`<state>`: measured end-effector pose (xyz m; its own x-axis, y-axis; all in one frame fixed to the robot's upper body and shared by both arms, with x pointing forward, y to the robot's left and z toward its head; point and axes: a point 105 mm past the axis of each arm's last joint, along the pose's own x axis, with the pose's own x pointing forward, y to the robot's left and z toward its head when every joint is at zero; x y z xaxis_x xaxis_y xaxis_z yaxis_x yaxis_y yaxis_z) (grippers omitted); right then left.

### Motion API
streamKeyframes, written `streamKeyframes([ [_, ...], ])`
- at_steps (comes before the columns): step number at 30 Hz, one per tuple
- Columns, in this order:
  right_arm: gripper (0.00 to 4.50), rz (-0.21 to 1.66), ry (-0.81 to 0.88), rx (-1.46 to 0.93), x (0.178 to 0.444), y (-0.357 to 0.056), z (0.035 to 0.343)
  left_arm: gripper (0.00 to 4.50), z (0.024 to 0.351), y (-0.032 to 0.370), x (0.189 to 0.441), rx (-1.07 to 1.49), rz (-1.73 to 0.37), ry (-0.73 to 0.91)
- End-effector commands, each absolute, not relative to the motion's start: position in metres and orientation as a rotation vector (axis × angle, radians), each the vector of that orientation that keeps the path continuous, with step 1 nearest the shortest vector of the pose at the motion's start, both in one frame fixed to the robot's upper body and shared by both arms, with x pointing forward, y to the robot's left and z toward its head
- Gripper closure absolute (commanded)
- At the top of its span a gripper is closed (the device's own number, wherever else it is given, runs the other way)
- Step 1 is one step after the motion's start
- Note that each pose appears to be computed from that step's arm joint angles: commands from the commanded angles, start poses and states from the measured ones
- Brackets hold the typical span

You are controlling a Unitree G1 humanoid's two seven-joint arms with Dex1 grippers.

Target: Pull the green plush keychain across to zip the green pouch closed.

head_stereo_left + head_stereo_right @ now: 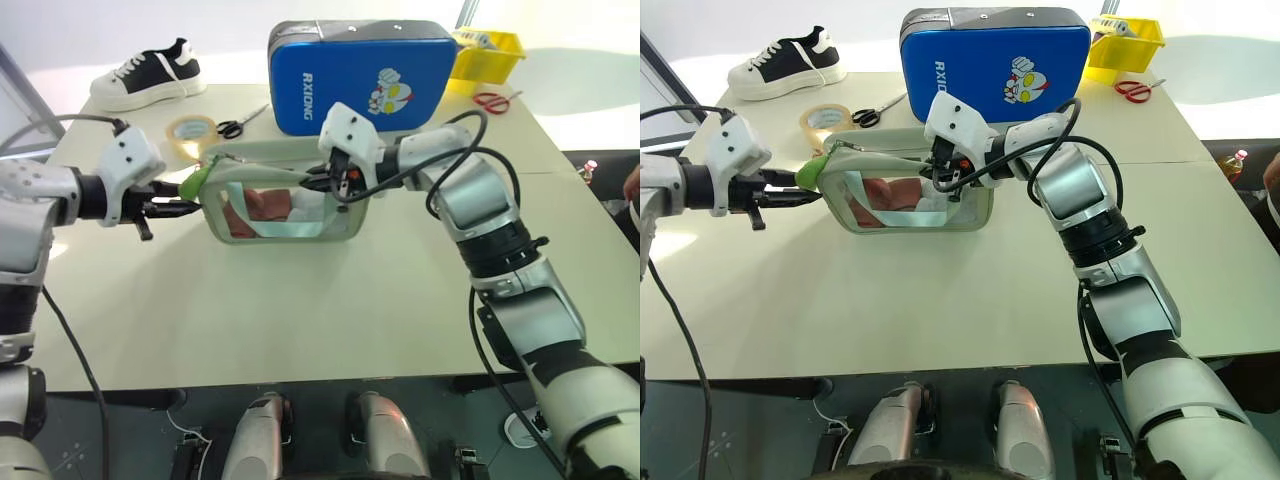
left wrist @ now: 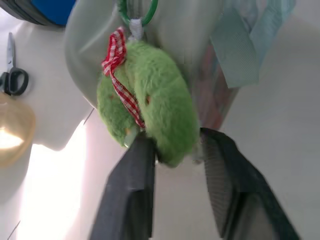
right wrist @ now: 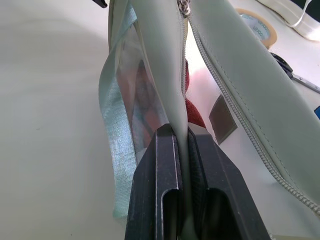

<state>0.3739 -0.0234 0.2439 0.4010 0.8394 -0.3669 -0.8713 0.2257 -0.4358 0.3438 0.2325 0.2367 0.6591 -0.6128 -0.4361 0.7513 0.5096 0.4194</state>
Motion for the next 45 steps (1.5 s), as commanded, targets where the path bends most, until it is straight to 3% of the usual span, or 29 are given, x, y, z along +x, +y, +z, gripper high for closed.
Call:
streamKeyframes([
  [1, 4.5, 1.198, -0.016, -0.653, 0.369, -0.015, 0.262, 1.42, 0.275, 0.242, 0.342, 0.627, -0.776, 0.143],
  [3, 4.5, 1.192, -0.015, -0.655, 0.371, -0.016, 0.262, 0.3, 0.289, 0.244, 0.339, 0.622, -0.774, 0.124],
  [4, 4.5, 1.19, -0.014, -0.655, 0.372, -0.016, 0.262, 0.03, 0.299, 0.242, 0.337, 0.616, -0.787, 0.106],
  [8, 4.5, 1.188, -0.014, -0.654, 0.374, -0.015, 0.261, 0.03, 0.317, 0.229, 0.335, 0.588, -0.835, 0.056],
  [19, 4.5, 1.181, -0.017, -0.649, 0.374, -0.015, 0.262, 0.03, 0.265, 0.246, 0.346, 0.727, -0.79, 0.217],
  [25, 4.5, 1.175, -0.011, -0.652, 0.375, -0.017, 0.26, 0.03, 0.266, 0.247, 0.357, 0.706, -0.757, 0.176],
  [28, 4.5, 1.175, -0.013, -0.652, 0.375, -0.016, 0.261, 0.9, 0.266, 0.247, 0.356, 0.696, -0.77, 0.171],
  [35, 4.5, 1.172, -0.013, -0.653, 0.375, -0.018, 0.262, 4.45, 0.271, 0.249, 0.356, 0.684, -0.772, 0.156],
  [40, 4.5, 1.17, -0.013, -0.654, 0.375, -0.018, 0.261, 4.45, 0.298, 0.246, 0.359, 0.697, -0.751, 0.08],
  [45, 4.5, 1.171, -0.016, -0.652, 0.374, -0.017, 0.261, 4.45, 0.311, 0.209, 0.361, 0.704, -0.826, -0.012],
])
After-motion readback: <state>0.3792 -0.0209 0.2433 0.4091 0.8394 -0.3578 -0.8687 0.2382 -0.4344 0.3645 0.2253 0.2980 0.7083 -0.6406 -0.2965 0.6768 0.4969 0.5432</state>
